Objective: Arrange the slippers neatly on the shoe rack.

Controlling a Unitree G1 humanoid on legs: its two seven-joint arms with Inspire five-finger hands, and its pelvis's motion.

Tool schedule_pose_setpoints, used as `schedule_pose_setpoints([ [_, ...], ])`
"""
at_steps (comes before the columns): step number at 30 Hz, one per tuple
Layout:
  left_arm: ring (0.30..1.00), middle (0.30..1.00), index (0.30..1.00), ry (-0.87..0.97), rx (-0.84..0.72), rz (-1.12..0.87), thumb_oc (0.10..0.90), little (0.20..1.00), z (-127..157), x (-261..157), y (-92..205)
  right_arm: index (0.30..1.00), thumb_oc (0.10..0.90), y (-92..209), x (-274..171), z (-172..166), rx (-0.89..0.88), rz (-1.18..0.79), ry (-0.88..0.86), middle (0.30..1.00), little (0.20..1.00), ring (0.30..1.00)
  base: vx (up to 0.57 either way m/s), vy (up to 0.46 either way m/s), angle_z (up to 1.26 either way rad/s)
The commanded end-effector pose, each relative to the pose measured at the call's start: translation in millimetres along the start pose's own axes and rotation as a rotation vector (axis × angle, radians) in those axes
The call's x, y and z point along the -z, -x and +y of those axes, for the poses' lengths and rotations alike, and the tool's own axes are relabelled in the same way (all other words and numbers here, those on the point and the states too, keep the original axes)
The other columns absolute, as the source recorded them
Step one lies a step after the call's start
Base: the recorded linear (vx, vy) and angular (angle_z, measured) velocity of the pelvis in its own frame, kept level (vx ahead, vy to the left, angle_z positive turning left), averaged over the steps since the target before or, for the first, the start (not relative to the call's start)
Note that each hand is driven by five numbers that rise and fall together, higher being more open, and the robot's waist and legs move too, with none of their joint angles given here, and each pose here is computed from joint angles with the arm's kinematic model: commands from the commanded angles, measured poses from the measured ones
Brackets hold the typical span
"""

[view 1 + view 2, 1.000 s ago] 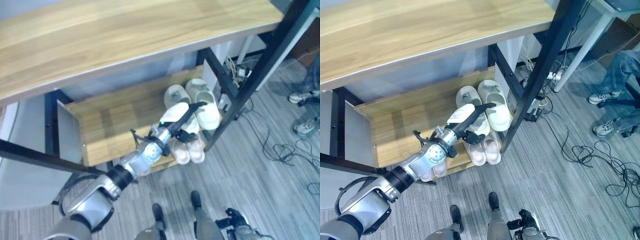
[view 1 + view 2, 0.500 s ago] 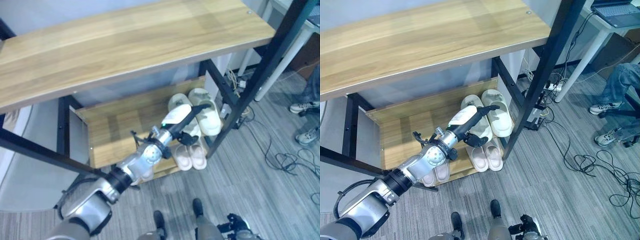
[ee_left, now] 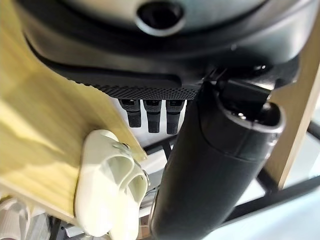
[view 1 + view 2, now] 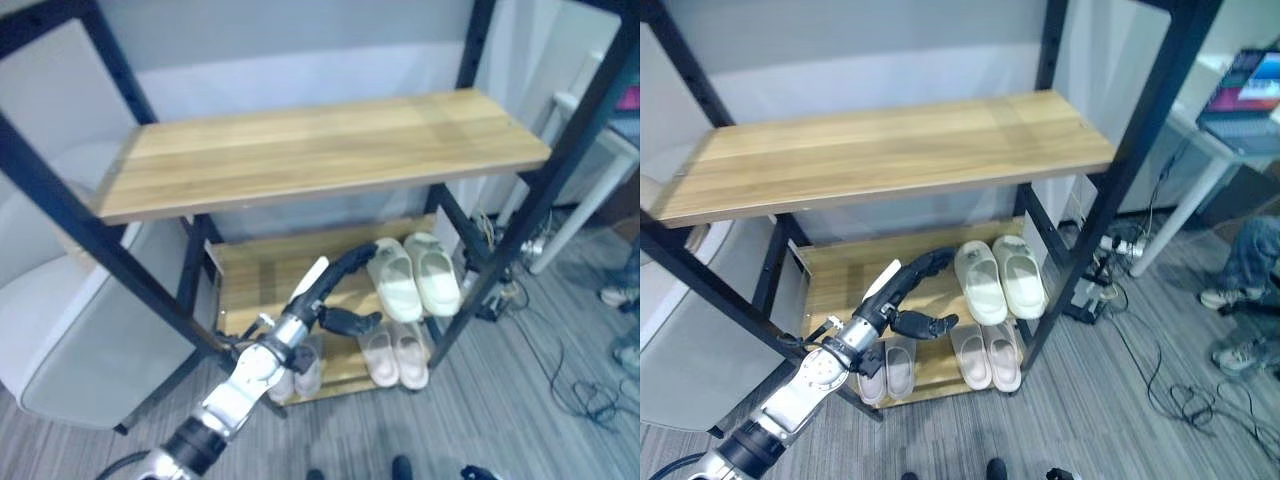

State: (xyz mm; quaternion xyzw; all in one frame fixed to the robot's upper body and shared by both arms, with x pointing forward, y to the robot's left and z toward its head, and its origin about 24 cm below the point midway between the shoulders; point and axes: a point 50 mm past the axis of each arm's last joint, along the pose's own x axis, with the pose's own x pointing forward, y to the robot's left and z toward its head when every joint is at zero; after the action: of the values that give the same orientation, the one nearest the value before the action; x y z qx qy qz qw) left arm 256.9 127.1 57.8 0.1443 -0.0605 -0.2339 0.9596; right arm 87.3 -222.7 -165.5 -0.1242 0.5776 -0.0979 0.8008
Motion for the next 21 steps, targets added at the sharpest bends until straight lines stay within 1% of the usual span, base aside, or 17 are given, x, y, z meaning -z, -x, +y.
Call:
schedule_pose_setpoints([
  [1,0.900,0.900,0.900,0.178,0.059,-0.224,0.800,0.900,-2,-38,-6,0.900,0.800,0,-6,4,-0.027,-0.035,0.033,0.900,0.900,0.900,-0.04,-0.019,-0.02],
  [2,0.900,0.900,0.900,0.178,0.059,-0.223,0.800,0.900,-2,-38,-6,0.900,0.800,0,-5,4,-0.028,-0.034,0.034,0.900,0.900,0.900,-0.09,-0.027,0.00],
  [3,0.900,0.900,0.900,0.313,0.063,-0.133,0.800,0.900,-7,-18,12,0.900,0.800,0,-10,3,-0.028,-0.049,0.039,0.900,0.900,0.900,-0.09,-0.011,-0.01],
  [4,0.900,0.900,0.900,0.381,0.078,-0.055,0.800,0.900,-13,-2,28,0.900,0.800,-1,-16,1,-0.019,-0.062,0.027,0.900,0.900,0.900,-0.09,-0.011,-0.01],
  [5,0.900,0.900,0.900,0.381,0.078,-0.054,0.800,0.900,-13,-2,29,0.900,0.800,-1,-16,1,-0.019,-0.061,0.027,0.900,0.900,0.900,-0.09,-0.004,0.06],
  [6,0.900,0.900,0.900,0.459,0.077,0.048,0.800,0.900,-22,18,44,0.900,0.800,-2,-20,-6,0.002,-0.067,0.036,0.900,0.900,0.900,-0.05,0.000,0.13],
  [7,0.900,0.900,0.900,0.459,0.077,0.049,0.800,0.900,-22,18,44,0.900,0.800,-2,-19,-6,0.002,-0.066,0.037,0.900,0.900,0.900,-0.12,-0.021,0.22],
  [8,0.900,0.900,0.900,0.635,-0.007,0.185,0.800,0.900,-31,44,67,0.900,0.800,-2,-18,-6,0.011,-0.058,0.031,0.900,0.900,0.900,-0.09,-0.034,0.16],
  [9,0.900,0.900,0.900,0.656,-0.017,0.210,0.800,0.900,-31,48,73,0.900,0.800,-2,-17,-5,0.010,-0.055,0.024,0.900,0.900,0.900,-0.11,-0.033,0.12],
  [12,0.900,0.900,0.900,0.612,-0.036,0.314,0.800,0.900,-32,66,90,0.900,0.800,0,-9,4,-0.007,-0.030,0.009,0.900,0.900,0.900,-0.04,-0.022,0.12],
  [13,0.900,0.900,0.900,0.612,-0.036,0.314,0.800,0.900,-32,66,90,0.900,0.800,0,-9,4,-0.007,-0.030,0.009,0.900,0.900,0.900,-0.02,-0.039,0.18],
  [14,0.900,0.900,0.900,0.537,-0.055,0.394,0.800,0.900,-30,81,100,0.900,0.800,1,-1,10,-0.019,-0.010,-0.006,0.900,0.900,0.900,-0.02,-0.034,0.09],
  [16,0.900,0.900,0.900,0.490,-0.117,0.524,0.800,0.900,-31,105,118,0.900,0.800,2,5,11,-0.018,0.005,-0.025,0.900,0.900,0.900,-0.03,-0.029,0.06],
  [17,0.900,0.900,0.900,0.436,-0.151,0.601,0.800,0.900,-30,120,125,0.900,0.800,2,5,11,-0.015,0.005,-0.048,0.900,0.900,0.900,-0.04,-0.003,0.03],
  [20,0.900,0.900,0.900,0.253,-0.192,0.849,0.800,0.900,-35,158,155,0.900,0.800,3,9,14,-0.011,0.011,-0.108,0.900,0.900,0.900,-0.04,0.008,0.02],
  [21,0.900,0.900,0.900,0.202,-0.191,0.954,0.800,0.900,-41,171,170,0.900,0.800,4,11,16,-0.016,0.013,-0.119,0.900,0.900,0.900,0.00,0.000,0.00],
])
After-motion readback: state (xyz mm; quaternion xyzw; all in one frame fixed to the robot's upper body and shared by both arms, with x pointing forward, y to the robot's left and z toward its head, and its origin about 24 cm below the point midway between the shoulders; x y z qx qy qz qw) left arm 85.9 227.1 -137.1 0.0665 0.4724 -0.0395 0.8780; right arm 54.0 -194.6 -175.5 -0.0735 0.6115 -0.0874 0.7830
